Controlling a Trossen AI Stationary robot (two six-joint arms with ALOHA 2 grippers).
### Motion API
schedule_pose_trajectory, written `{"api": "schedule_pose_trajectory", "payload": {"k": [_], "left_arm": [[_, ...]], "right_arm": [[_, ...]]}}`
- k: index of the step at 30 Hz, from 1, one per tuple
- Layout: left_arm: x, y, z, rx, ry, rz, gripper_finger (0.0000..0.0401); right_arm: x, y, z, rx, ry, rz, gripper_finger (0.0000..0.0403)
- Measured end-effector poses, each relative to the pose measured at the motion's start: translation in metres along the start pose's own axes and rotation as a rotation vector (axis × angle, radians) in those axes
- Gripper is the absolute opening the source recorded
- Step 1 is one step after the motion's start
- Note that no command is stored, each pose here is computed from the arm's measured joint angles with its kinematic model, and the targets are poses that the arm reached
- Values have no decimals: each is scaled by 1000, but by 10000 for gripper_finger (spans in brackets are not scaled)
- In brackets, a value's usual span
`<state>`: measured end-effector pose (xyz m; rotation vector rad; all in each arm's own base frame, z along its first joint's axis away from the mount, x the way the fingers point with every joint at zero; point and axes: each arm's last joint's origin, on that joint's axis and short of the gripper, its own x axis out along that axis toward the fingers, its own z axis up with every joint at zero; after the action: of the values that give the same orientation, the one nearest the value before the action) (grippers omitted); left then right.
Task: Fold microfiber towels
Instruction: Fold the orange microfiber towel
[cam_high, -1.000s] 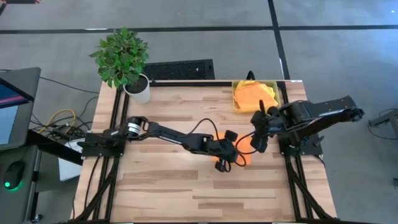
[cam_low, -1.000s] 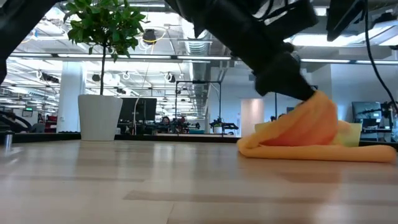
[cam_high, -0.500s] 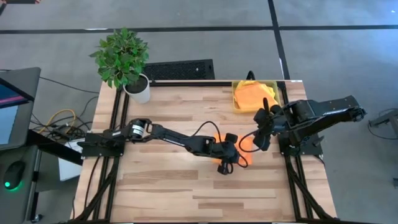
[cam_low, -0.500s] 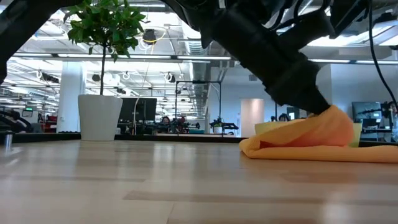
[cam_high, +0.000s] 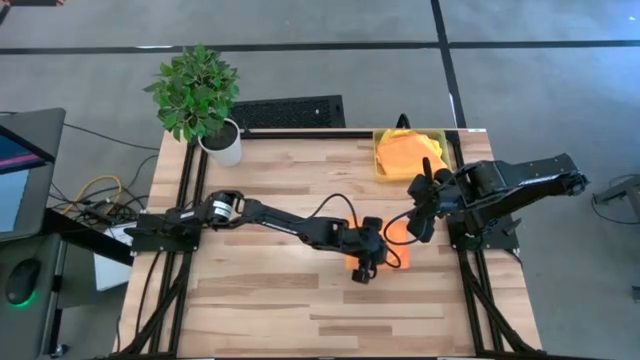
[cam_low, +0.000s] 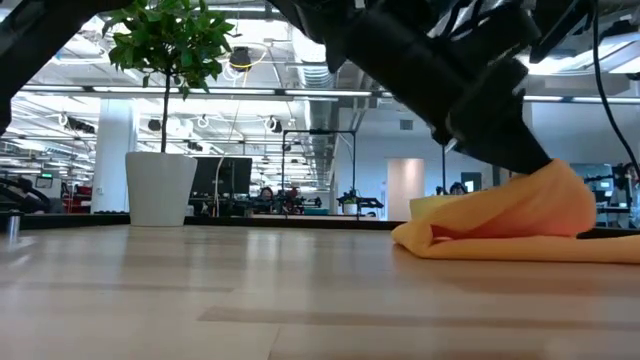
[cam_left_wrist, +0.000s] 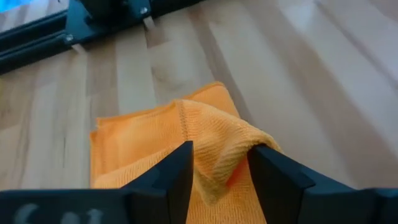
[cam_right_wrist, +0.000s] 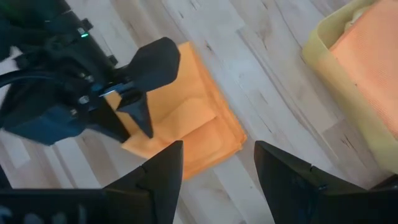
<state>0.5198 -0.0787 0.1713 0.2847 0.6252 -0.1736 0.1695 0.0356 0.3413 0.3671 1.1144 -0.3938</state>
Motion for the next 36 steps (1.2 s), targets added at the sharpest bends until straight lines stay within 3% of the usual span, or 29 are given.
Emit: {"api": "schedule_pose_trajectory", "payload": {"k": [3, 10, 16, 19, 22, 27, 36], "left_arm": [[-5, 0, 12, -18, 5, 7, 146], [-7, 1, 14, 125, 8, 11, 146], [-3, -2, 2, 126, 50, 0, 146], [-10, 3, 4, 81, 108, 56, 146], [-32, 15, 9, 27, 211, 139, 146], [-86, 37, 25, -55, 290, 159, 146], [-172, 52, 51, -205, 295, 360, 146]], "right_arm": [[0, 0, 0, 0, 0, 0, 221], [0, 0, 0, 0, -1, 0, 221], [0, 0, 0, 0, -1, 1, 221], [0, 2, 0, -1, -7, 15, 221], [2, 8, -1, -48, -12, 68, 221], [23, 32, -12, -223, -19, 248, 221], [95, 58, -28, -282, 5, 295, 221]]}}
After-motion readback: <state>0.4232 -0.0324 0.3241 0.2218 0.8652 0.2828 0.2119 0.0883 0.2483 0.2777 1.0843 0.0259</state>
